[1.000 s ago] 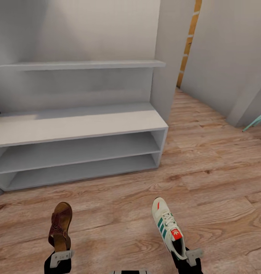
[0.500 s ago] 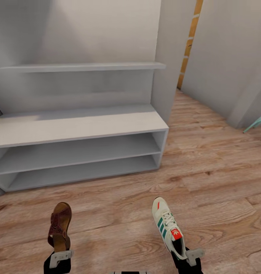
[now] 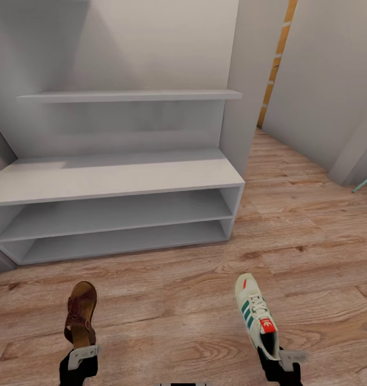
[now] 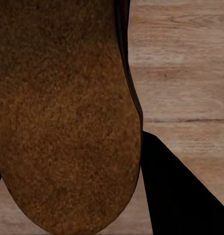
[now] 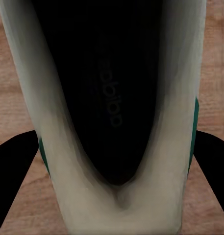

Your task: Pick up the two gym shoes and the two sandals from the corridor floor and place them onto the hallstand (shoe rack) in the corridor, making sure they are on the rack and not on the floor. Arrange them so the two gym shoes are next to each other and the two sandals are next to each other.

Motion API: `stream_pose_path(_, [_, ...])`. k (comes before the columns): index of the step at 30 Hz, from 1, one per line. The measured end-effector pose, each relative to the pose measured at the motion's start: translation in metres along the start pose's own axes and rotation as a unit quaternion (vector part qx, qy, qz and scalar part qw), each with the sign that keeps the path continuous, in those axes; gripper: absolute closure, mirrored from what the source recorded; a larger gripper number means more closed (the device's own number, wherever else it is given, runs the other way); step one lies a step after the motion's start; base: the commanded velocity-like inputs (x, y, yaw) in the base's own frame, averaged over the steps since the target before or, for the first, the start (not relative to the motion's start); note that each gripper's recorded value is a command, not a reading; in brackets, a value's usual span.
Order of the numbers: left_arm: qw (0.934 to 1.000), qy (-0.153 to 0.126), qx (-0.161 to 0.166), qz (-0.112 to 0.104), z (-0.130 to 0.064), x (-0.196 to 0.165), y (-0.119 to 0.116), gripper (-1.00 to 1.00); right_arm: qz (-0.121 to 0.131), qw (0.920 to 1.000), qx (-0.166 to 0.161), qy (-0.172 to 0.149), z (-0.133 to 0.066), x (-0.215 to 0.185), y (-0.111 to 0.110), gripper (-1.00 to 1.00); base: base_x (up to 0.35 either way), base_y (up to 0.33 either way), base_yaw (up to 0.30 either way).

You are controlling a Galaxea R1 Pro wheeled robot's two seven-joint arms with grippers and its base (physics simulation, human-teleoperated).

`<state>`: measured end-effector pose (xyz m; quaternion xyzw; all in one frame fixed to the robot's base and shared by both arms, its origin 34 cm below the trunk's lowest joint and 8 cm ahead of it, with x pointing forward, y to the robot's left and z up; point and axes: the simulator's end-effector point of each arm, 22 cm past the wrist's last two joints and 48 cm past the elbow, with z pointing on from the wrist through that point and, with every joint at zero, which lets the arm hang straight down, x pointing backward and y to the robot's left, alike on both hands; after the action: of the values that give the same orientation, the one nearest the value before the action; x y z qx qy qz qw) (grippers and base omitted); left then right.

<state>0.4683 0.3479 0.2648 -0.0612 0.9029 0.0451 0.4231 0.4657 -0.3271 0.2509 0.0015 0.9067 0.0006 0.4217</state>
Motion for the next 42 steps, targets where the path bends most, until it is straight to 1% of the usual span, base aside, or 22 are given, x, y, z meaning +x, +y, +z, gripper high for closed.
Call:
stream_pose_path(2, [1.0,0.005,0.0,-0.002,0.013,-0.013,-0.002,1.0,-0.006,0.9999,0.013,0.0,-0.002,-0.002,-0.02,1.0,0.0,0.0,0.0])
stream_pose_path(4, [0.9999,0.015,0.001,-0.003,0.027,-0.027,-0.004,1.0,-0.013,0.9994,0.031,-0.001,-0.004,-0.005,-0.048,1.0,0.0,0.0,0.0])
stream_pose_path(5, [0.9998,0.018,0.001,-0.004,0.031,-0.031,-0.005,1.0,-0.014,0.9993,0.036,-0.002,-0.005,-0.006,-0.055,1.0,0.0,0.0,0.0])
stream_pose_path(6, [0.9998,0.022,0.002,-0.004,0.038,-0.039,-0.006,1.0,-0.014,0.9989,0.046,-0.003,-0.006,-0.008,-0.066,1.0,0.0,0.0,0.0])
stream_pose_path(7, [0.9998,0.022,0.004,-0.001,0.04,-0.042,-0.004,1.0,-0.012,0.9987,0.05,-0.004,-0.006,-0.01,-0.072,1.0,0.0,0.0,0.0])
stream_pose_path(10, [0.9997,0.024,-0.006,0.006,0.044,-0.048,0.009,1.0,-0.011,0.9977,0.064,-0.017,-0.006,-0.021,-0.088,1.0,0.0,0.0,0.0])
stream_pose_path(11, [0.9997,0.025,-0.006,0.007,0.046,-0.051,0.01,1.0,-0.01,0.9974,0.069,-0.018,-0.007,-0.022,-0.093,1.0,0.0,0.0,0.0])
stream_pose_path(12, [0.9996,0.026,-0.004,0.007,0.047,-0.051,0.005,1.0,-0.009,0.9976,0.066,-0.015,-0.007,-0.019,-0.089,1.0,0.0,0.0,0.0])
stream_pose_path(14, [0.9996,0.028,-0.003,-0.004,0.047,-0.049,-0.001,1.0,-0.011,0.9983,0.057,-0.008,-0.007,-0.012,-0.078,1.0,0.0,0.0,0.0])
stream_pose_path(16, [0.9996,0.026,-0.004,-0.005,0.044,-0.045,0.0,1.0,-0.011,0.9988,0.048,-0.003,-0.006,-0.008,-0.067,1.0,0.0,0.0,0.0])
stream_pose_path(17, [0.9997,0.024,-0.005,-0.003,0.043,-0.045,0.004,1.0,-0.01,0.9988,0.047,-0.003,-0.006,-0.007,-0.065,1.0,0.0,0.0,0.0])
stream_pose_path(19, [0.9997,0.022,-0.007,0.003,0.041,-0.046,0.01,1.0,-0.01,0.9985,0.054,-0.004,-0.007,-0.009,-0.073,1.0,0.0,0.0,0.0])
stream_pose_path(22, [0.9998,0.018,-0.008,0.009,0.047,-0.058,0.018,1.0,-0.014,0.9979,0.063,-0.01,-0.007,-0.017,-0.086,1.0,0.0,0.0,0.0])
stream_pose_path(26, [0.9997,0.016,-0.007,0.015,0.054,-0.07,0.02,1.0,-0.003,0.9961,0.086,-0.016,-0.008,-0.026,-0.11,1.0,0.0,0.0,0.0])
stream_pose_path(28, [0.9996,0.016,-0.009,0.019,0.057,-0.076,0.025,1.0,0.002,0.9952,0.096,-0.019,-0.008,-0.031,-0.122,1.0,0.0,0.0,0.0])
stream_pose_path(31, [0.9995,0.015,-0.014,0.026,0.062,-0.087,0.033,1.0,0.006,0.9938,0.109,-0.022,-0.009,-0.038,-0.138,1.0,0.0,0.0,0.0])
stream_pose_path(34, [0.9993,0.014,-0.015,0.031,0.067,-0.096,0.037,1.0,0.009,0.9922,0.122,-0.025,-0.011,-0.045,-0.154,1.0,0.0,0.0,0.0])
stream_pose_path(41, [0.9983,0.011,-0.032,0.048,0.075,-0.122,0.062,1.0,0.018,0.9871,0.158,-0.019,-0.02,-0.05,-0.194,1.0,0.0,0.0,0.0])
stream_pose_path(42, [0.9905,0.101,-0.04,0.085,0.086,-0.119,0.071,1.0,0.027,0.9822,0.185,0.016,-0.032,-0.04,-0.23,1.0,0.0,0.0,0.0])
